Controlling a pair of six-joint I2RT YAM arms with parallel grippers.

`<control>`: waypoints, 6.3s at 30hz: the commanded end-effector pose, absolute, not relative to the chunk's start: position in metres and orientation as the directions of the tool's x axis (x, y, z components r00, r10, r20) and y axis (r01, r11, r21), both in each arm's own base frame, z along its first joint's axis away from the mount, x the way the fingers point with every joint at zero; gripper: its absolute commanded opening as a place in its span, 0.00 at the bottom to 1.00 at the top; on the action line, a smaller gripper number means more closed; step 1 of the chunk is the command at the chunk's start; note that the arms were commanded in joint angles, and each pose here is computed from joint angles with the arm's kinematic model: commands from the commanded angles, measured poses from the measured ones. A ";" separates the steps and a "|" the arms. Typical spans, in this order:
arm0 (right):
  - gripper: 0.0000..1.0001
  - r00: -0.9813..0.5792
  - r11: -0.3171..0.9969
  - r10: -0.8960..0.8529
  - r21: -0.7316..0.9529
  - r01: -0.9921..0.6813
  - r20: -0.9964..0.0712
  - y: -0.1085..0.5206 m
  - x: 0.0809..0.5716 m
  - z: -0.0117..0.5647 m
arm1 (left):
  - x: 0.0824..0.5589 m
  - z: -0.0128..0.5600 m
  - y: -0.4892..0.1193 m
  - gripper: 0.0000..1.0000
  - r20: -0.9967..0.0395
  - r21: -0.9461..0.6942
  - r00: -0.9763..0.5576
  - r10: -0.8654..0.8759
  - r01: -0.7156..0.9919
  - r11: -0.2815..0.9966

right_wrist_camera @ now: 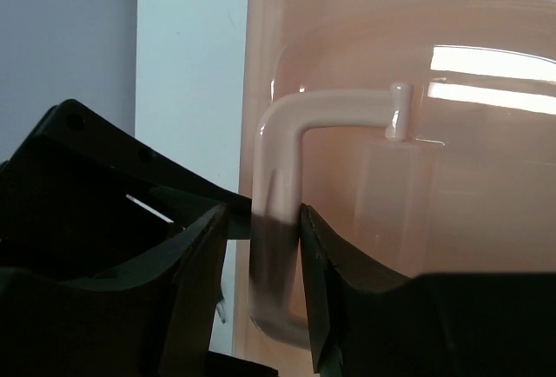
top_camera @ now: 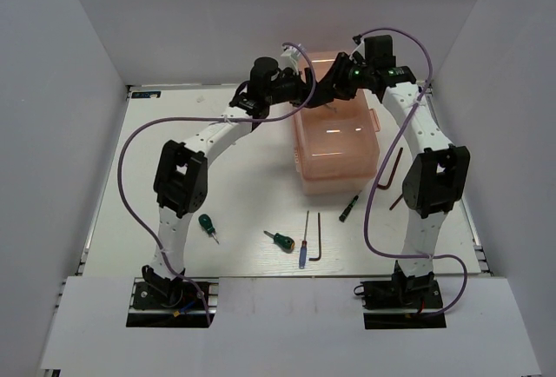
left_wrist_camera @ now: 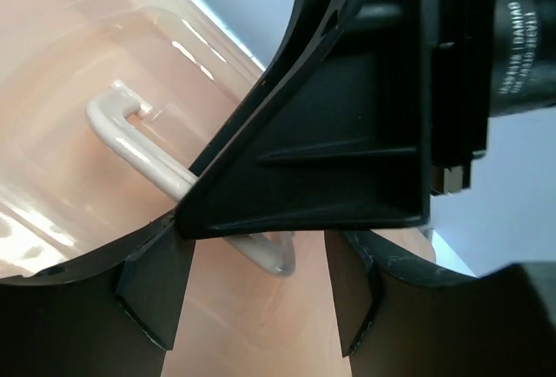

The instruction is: Sort the tools into containers

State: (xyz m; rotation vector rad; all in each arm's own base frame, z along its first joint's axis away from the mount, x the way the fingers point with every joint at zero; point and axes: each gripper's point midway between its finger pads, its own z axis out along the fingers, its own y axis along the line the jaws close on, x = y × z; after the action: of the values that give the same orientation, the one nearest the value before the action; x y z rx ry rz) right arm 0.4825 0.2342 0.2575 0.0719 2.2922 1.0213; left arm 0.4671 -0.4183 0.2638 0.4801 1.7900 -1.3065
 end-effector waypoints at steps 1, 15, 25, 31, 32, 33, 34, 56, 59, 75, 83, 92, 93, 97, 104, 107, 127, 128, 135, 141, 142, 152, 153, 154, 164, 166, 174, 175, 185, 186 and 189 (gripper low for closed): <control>0.44 -0.791 0.625 0.284 0.730 -0.276 -0.542 0.245 0.464 0.301 | 0.471 0.263 -0.420 0.70 -0.809 -0.556 -0.571 -0.141 0.665 0.499; 0.61 -0.458 0.951 0.177 0.271 -0.148 -0.871 0.117 0.481 0.344 | 0.487 0.236 -0.416 0.57 -0.781 -0.528 -0.608 -0.143 0.520 0.671; 0.64 -0.657 0.951 0.219 0.307 -0.021 -0.722 0.026 0.470 0.217 | 0.497 0.243 -0.422 0.37 -0.779 -0.533 -0.607 -0.155 0.511 0.674; 0.70 -0.744 0.877 0.224 0.464 -0.128 -0.629 0.025 0.480 0.158 | 0.494 0.245 -0.429 0.14 -0.775 -0.552 -0.612 -0.155 0.537 0.637; 0.70 -0.749 0.868 0.227 0.479 -0.135 -0.623 0.026 0.480 0.156 | 0.494 0.245 -0.430 0.12 -0.770 -0.559 -0.617 -0.161 0.532 0.636; 0.70 -0.749 0.861 0.252 0.495 -0.116 -0.613 0.019 0.483 0.154 | 0.494 0.245 -0.430 0.11 -0.770 -0.559 -0.617 -0.161 0.532 0.636; 0.70 -0.747 0.850 0.259 0.511 -0.125 -0.613 0.020 0.487 0.152 | 0.494 0.245 -0.430 0.11 -0.770 -0.559 -0.617 -0.161 0.532 0.636; 0.00 -0.812 0.697 0.372 0.713 -0.074 -0.449 0.029 0.504 0.111 | 0.495 0.277 -0.436 0.03 -0.751 -0.619 -0.614 -0.244 0.524 0.585; 0.00 -0.788 0.754 0.348 0.651 -0.087 -0.508 0.019 0.507 0.116 | 0.501 0.293 -0.428 0.00 -0.743 -0.634 -0.602 -0.291 0.497 0.592; 0.00 -0.757 0.909 0.273 0.418 -0.001 -0.594 -0.031 0.526 0.117 | 0.500 0.417 -0.271 0.00 -0.878 -0.457 -0.310 -0.364 0.316 0.832; 0.00 -0.761 0.899 0.281 0.437 -0.005 -0.585 -0.027 0.524 0.118 | 0.479 0.350 -0.174 0.00 -0.909 -0.249 -0.353 -0.223 0.028 0.968; 0.00 -0.774 0.890 0.275 0.455 -0.019 -0.570 -0.022 0.513 0.118 | 0.460 0.280 -0.136 0.61 -0.873 -0.211 -0.433 -0.223 -0.076 0.974; 0.00 -0.774 0.890 0.272 0.455 -0.023 -0.572 -0.021 0.512 0.118 | 0.459 0.276 -0.135 0.69 -0.870 -0.207 -0.442 -0.220 -0.079 0.975; 0.00 -0.777 0.887 0.267 0.460 -0.033 -0.570 -0.017 0.508 0.119 | 0.450 0.271 -0.098 0.83 -0.868 -0.169 -0.436 -0.237 -0.188 0.967; 0.00 -0.781 0.879 0.285 0.477 -0.019 -0.556 -0.016 0.506 0.115 | 0.423 0.280 -0.062 0.85 -0.874 -0.153 -0.417 -0.248 -0.249 0.956; 0.00 -0.788 0.871 0.295 0.491 -0.011 -0.540 -0.013 0.505 0.110 | 0.411 0.282 -0.059 0.85 -0.874 -0.167 -0.412 -0.256 -0.240 0.956; 0.05 -0.824 0.999 0.023 0.043 -0.002 -0.566 -0.066 0.394 0.130 | 0.284 0.225 -0.164 0.09 -0.822 -0.361 -0.568 -0.037 0.471 0.805; 0.05 -0.844 0.999 0.028 0.050 0.001 -0.535 -0.062 0.384 0.116 | 0.279 0.220 -0.169 0.13 -0.815 -0.368 -0.579 -0.025 0.483 0.794; 0.40 -0.865 0.983 0.143 0.169 0.069 -0.481 -0.044 0.376 0.087 | 0.255 0.193 -0.192 0.57 -0.780 -0.430 -0.626 0.020 0.558 0.709; 0.42 -0.876 0.967 0.206 0.229 0.114 -0.437 -0.039 0.394 0.068 | 0.238 0.188 -0.203 0.63 -0.805 -0.403 -0.589 0.068 0.628 0.666; 0.42 -0.884 0.964 0.215 0.236 0.123 -0.416 -0.038 0.395 0.058 | 0.236 0.191 -0.205 0.63 -0.816 -0.390 -0.573 0.078 0.645 0.657; 0.46 -0.920 0.975 0.197 0.161 0.150 -0.339 -0.034 0.397 0.019 | 0.205 0.217 -0.217 0.64 -0.871 -0.376 -0.487 0.059 0.742 0.555; 0.43 -0.923 0.976 0.195 0.157 0.150 -0.332 -0.033 0.396 0.017 | 0.203 0.217 -0.219 0.64 -0.871 -0.377 -0.486 0.065 0.748 0.546; 0.36 -0.925 0.978 0.192 0.140 0.154 -0.328 -0.036 0.394 0.015 | 0.204 0.217 -0.221 0.64 -0.867 -0.386 -0.494 0.058 0.743 0.547; 0.00 -0.924 0.983 0.179 0.031 0.179 -0.339 -0.058 0.364 0.037 | 0.198 0.199 -0.251 0.59 -0.837 -0.412 -0.533 0.121 0.762 0.500; 0.00 -0.920 0.984 0.170 0.015 0.176 -0.353 -0.062 0.359 0.044 | 0.191 0.197 -0.259 0.59 -0.832 -0.413 -0.536 0.145 0.772 0.483; 0.00 -0.783 0.987 0.025 -0.110 0.119 -0.622 -0.080 0.366 0.156 | 0.182 0.171 -0.298 0.63 -0.786 -0.375 -0.540 0.300 0.803 0.463; 0.00 -0.776 0.989 0.019 -0.104 0.109 -0.630 -0.078 0.366 0.161 | 0.183 0.168 -0.305 0.63 -0.775 -0.373 -0.545 0.320 0.803 0.465; 0.00 -0.724 0.874 -0.021 0.339 -0.348 -0.689 0.051 0.394 0.226 | 0.166 0.142 -0.356 0.61 -0.782 -0.146 -0.356 0.512 0.903 0.404; 0.00 -0.708 0.867 -0.036 0.331 -0.373 -0.705 0.059 0.401 0.234 | 0.161 0.145 -0.364 0.60 -0.785 -0.125 -0.329 0.525 0.914 0.386; 0.00 -0.714 0.857 -0.024 0.353 -0.375 -0.699 0.073 0.415 0.233 | 0.157 0.139 -0.373 0.58 -0.777 -0.077 -0.293 0.557 0.922 0.379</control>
State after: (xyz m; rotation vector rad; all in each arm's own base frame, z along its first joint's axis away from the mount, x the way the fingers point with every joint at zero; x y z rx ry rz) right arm 0.4149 0.0417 0.2112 -0.2328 2.3547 0.4728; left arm 0.1488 -0.3659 0.1251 1.2525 2.0570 -0.8006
